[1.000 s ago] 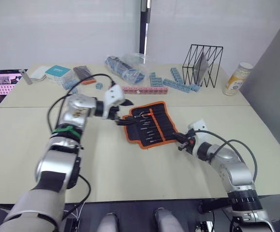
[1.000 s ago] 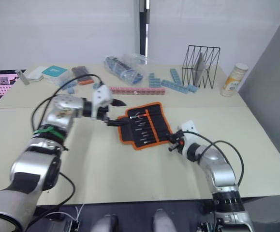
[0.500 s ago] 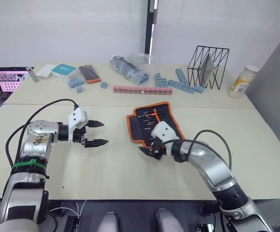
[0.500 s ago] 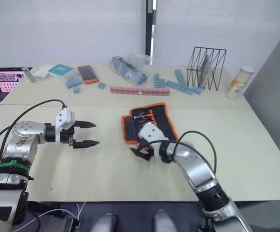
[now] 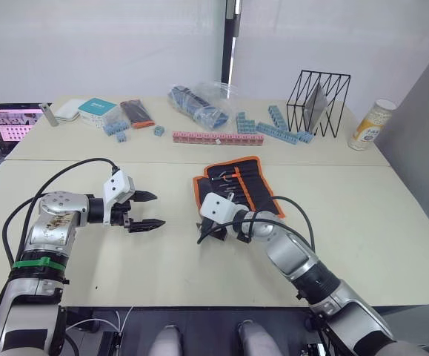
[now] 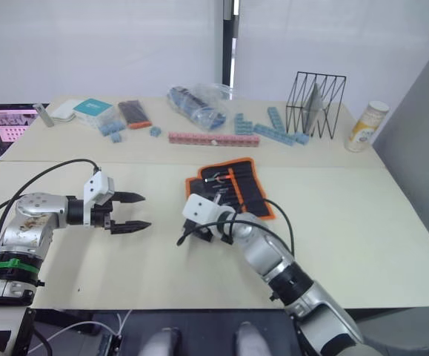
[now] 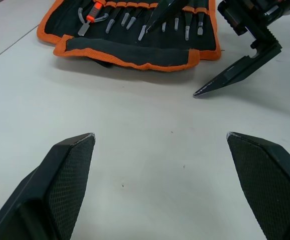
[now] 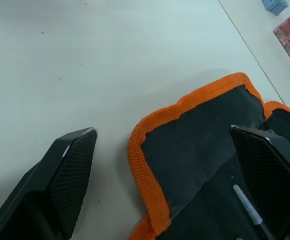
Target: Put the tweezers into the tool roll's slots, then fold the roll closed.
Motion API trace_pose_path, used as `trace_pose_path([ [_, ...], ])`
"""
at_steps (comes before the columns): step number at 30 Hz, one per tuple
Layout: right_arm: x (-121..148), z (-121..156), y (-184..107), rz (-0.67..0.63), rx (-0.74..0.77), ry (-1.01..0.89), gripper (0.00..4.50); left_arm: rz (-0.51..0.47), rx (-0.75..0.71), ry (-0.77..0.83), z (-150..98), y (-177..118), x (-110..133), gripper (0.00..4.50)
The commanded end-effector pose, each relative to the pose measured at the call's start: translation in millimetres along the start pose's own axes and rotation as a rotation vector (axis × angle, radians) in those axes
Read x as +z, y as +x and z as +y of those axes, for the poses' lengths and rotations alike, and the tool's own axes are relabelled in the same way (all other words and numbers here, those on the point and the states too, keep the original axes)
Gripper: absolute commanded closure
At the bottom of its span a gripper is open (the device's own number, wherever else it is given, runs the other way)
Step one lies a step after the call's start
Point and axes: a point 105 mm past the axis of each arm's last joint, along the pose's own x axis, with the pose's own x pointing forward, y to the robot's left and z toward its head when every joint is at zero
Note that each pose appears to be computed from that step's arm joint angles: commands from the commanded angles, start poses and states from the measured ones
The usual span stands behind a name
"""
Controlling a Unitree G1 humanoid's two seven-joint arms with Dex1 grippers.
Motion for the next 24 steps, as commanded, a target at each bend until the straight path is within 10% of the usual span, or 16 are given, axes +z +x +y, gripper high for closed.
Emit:
trace_pose_path([
  [1,5.0,-6.4,0.0,-0.016,-0.034,-0.012,0.52,-0.009,0.020,0.051,2.5,-5.4,8.9,0.00],
  [13,0.0,0.2,-4.4,-0.002,-0.020,-0.048,4.48,0.091,-0.002,0.165,10.6,13.8,-0.1,0.00],
  [24,-3.0,23.1,-48.9,-0.094,0.167,0.174,4.48,0.097,-0.070,0.408,15.7,58.4,20.0,0.00],
])
